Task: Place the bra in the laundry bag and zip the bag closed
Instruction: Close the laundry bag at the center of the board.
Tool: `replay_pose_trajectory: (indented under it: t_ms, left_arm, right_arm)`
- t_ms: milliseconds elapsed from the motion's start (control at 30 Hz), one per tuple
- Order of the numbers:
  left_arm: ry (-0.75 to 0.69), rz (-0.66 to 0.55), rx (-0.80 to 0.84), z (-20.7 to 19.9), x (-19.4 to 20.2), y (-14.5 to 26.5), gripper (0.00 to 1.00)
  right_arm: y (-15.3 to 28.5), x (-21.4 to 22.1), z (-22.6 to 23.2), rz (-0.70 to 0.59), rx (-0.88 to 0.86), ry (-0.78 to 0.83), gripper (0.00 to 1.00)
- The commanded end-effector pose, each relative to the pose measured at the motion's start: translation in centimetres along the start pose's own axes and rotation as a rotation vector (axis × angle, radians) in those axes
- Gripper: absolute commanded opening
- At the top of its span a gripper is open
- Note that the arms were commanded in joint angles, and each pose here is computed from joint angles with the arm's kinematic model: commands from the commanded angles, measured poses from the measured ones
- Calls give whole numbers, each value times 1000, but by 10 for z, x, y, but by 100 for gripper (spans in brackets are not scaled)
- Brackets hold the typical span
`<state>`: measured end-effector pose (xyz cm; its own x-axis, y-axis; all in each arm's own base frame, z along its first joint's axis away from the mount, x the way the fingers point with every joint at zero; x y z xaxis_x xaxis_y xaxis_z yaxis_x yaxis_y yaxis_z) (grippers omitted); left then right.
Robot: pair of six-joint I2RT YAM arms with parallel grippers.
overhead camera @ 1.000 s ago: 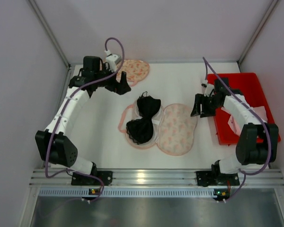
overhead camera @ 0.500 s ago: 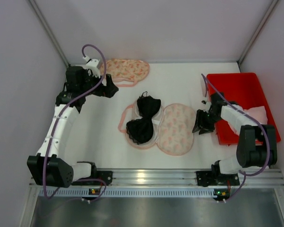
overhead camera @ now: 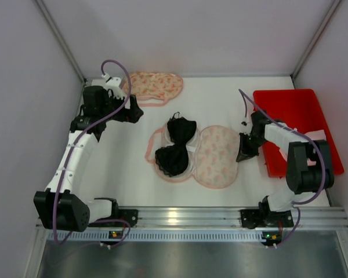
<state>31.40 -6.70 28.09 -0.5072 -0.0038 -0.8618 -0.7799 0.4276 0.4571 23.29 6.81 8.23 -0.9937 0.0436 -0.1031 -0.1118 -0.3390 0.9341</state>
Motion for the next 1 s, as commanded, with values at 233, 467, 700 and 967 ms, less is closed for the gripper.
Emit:
replay_pose_trajectory:
  t_ms: [233,467,700,967]
  left_arm:
    - [-17,-55,-37,3,0,6,98]
    - [18,23,-82,13,30,-5,97]
    - [152,136,-9,7,69,-19,83]
    - [313,282,108,-4,108,-35,52]
  right_arm:
    - [76,-36,21,-143,-4,168,0]
    - [125,-59,46,-256,-63,252,0]
    - [144,-82,91,-291,-230,356,0]
    - [125,-79,159,-280,-245,652,0]
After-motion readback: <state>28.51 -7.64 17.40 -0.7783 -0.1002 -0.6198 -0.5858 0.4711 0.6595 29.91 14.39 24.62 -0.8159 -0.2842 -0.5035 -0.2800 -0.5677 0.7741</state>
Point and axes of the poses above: each gripper's point midway between its finger pads, its own y axis back along the fingers, its own z axis along the line the jaws close on, x = y × z, the point moved 6 cm from there along y, back along the fingers, and after that the axes turned 2 degrees about y, right-handed, at the moved point
